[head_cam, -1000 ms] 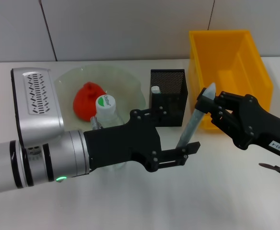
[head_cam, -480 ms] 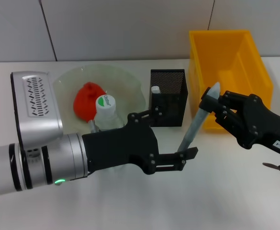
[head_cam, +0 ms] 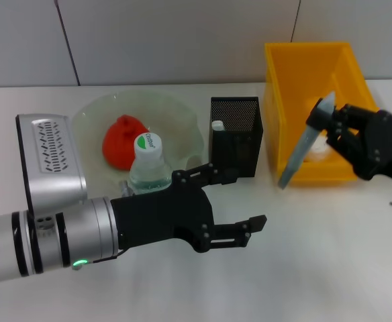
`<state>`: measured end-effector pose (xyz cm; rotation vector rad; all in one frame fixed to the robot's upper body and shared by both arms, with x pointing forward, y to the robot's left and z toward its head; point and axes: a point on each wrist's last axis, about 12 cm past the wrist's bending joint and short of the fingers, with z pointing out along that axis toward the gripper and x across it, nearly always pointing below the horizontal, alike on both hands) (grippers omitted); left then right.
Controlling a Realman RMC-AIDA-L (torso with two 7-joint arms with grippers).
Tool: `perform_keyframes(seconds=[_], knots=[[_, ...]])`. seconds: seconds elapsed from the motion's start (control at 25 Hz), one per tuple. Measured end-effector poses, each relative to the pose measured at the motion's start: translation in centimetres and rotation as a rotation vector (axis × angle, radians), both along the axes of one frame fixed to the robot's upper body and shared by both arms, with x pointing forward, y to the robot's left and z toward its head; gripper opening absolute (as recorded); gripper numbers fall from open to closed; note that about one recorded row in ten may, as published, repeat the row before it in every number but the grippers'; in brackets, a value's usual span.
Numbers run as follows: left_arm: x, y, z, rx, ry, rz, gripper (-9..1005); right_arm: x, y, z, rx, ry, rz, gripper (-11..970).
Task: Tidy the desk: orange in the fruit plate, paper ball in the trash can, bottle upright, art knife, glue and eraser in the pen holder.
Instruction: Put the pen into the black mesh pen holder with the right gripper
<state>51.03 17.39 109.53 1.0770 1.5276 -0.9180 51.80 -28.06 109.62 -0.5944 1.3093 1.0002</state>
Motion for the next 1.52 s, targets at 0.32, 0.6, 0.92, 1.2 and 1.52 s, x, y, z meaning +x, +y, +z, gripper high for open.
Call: perform_keyframes(seconds=[0.32,0.6,0.92,1.2,1.52], knots=[[-0.2,0.0,-0.6,0.008,0.009,-0.003,847,3.1,-0.2,1.5,-0.073,-0.031,-0.081,144],[-0.2,-0.1,-0.8,0.011,0.013,-0.007,847,6.4,1.5,3.0,-0.120,-0.047,-0.109,143],[-0.1,-0.2,-1.0,0.009,0.006,-0.008,846,9.4,2.7,4.8,-0.136,-0.029,-0.131,143],[0.0,-0.2,-1.0,0.011,0.009,-0.010,845,11.5,4.3,5.8,-0.177,0.006,-0.133,144],[-0.1,-0.2,-1.2,-0.012,0.002,0.000,845,13.0,6.1,5.3,-0.199,0.065,-0.172,144]])
